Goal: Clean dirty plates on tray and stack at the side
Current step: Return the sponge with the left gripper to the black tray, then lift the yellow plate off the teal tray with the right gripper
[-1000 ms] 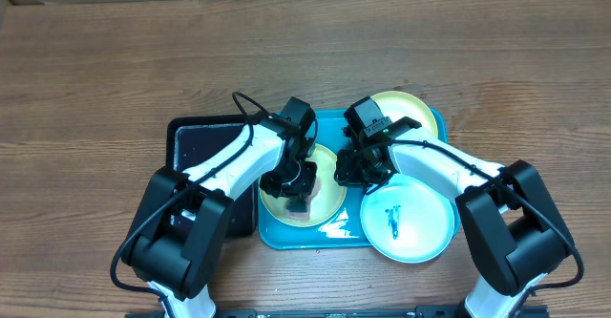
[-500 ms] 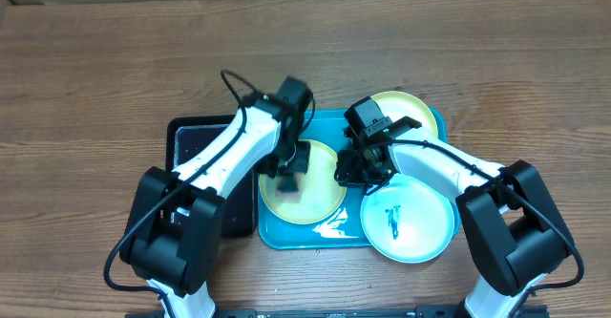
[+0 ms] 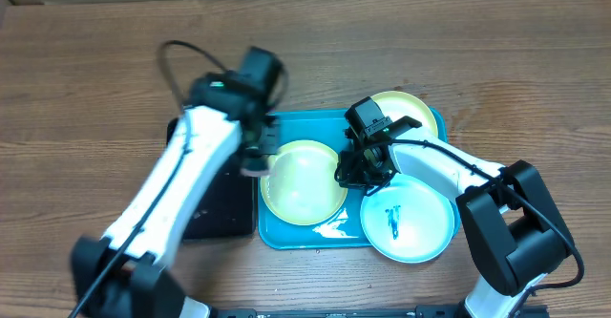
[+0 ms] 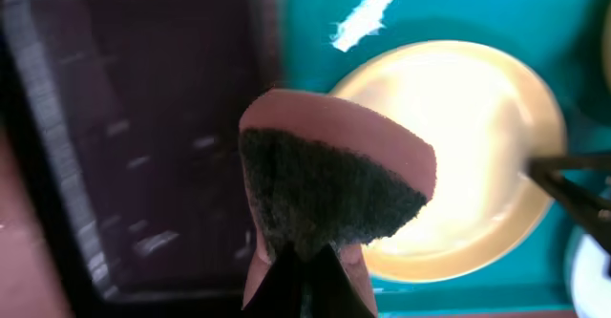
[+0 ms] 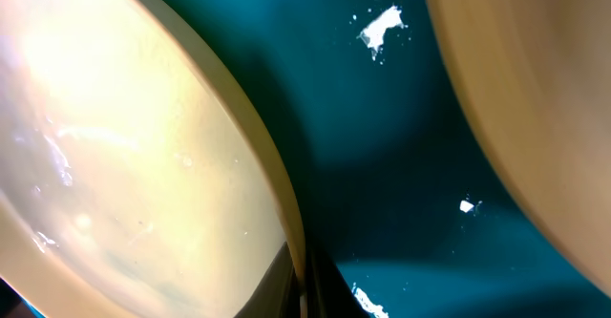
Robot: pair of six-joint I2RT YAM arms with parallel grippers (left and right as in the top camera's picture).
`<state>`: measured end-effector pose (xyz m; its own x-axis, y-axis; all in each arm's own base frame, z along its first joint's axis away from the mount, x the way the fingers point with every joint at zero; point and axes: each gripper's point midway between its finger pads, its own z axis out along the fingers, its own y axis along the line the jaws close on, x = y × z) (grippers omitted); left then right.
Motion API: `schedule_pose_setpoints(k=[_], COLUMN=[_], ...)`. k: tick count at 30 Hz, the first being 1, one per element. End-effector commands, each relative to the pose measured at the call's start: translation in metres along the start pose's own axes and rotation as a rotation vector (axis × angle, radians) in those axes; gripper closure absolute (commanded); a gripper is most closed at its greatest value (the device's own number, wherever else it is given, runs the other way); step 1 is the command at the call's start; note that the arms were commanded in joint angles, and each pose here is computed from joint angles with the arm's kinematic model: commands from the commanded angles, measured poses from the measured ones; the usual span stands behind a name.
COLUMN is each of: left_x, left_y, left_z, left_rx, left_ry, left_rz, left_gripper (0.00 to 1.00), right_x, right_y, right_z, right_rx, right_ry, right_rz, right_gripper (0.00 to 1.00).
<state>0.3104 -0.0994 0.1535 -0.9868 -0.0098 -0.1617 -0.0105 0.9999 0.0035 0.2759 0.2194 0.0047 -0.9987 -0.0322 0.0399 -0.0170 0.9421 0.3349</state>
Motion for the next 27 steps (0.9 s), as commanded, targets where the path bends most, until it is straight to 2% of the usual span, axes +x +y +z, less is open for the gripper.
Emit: schedule_pose_setpoints(k=[1,7,12,20,27], left_x=[0.0,0.027,0.045,0.044,0.042], left_y=[0.036,0.061,0.061,0.06,0.077], left_z=[-0.008,0.04,0.072,0.075,0.075], left_rx=[-0.037,-0.001,0.043,0.05,0.045], left_ry=[-0.016,0.089,0.128,0.121,0.119], left_rz=[-0.116,-0.185,-0.205,-0.206,-0.265], left_gripper=[0.96,0.96,0.96,0.96,0.96], right_x=[0.0,-0.011,-0.029,-0.047,-0.055], right_y=[-0.011,-0.003,-0.001,0.023,0.02], right_z=[0.002,-0.011,-0.043,-0.091,-0.127], right_rx=[0.052,0.063,0.188,0.308,0.429], right_ry=[0.0,-0.02,-0.091,-0.202,-0.276], right_rz=[0.004,-0.053,-0.088,-0.196,-0.21], right_gripper=[0.96,0.96,0.96,0.96,0.96])
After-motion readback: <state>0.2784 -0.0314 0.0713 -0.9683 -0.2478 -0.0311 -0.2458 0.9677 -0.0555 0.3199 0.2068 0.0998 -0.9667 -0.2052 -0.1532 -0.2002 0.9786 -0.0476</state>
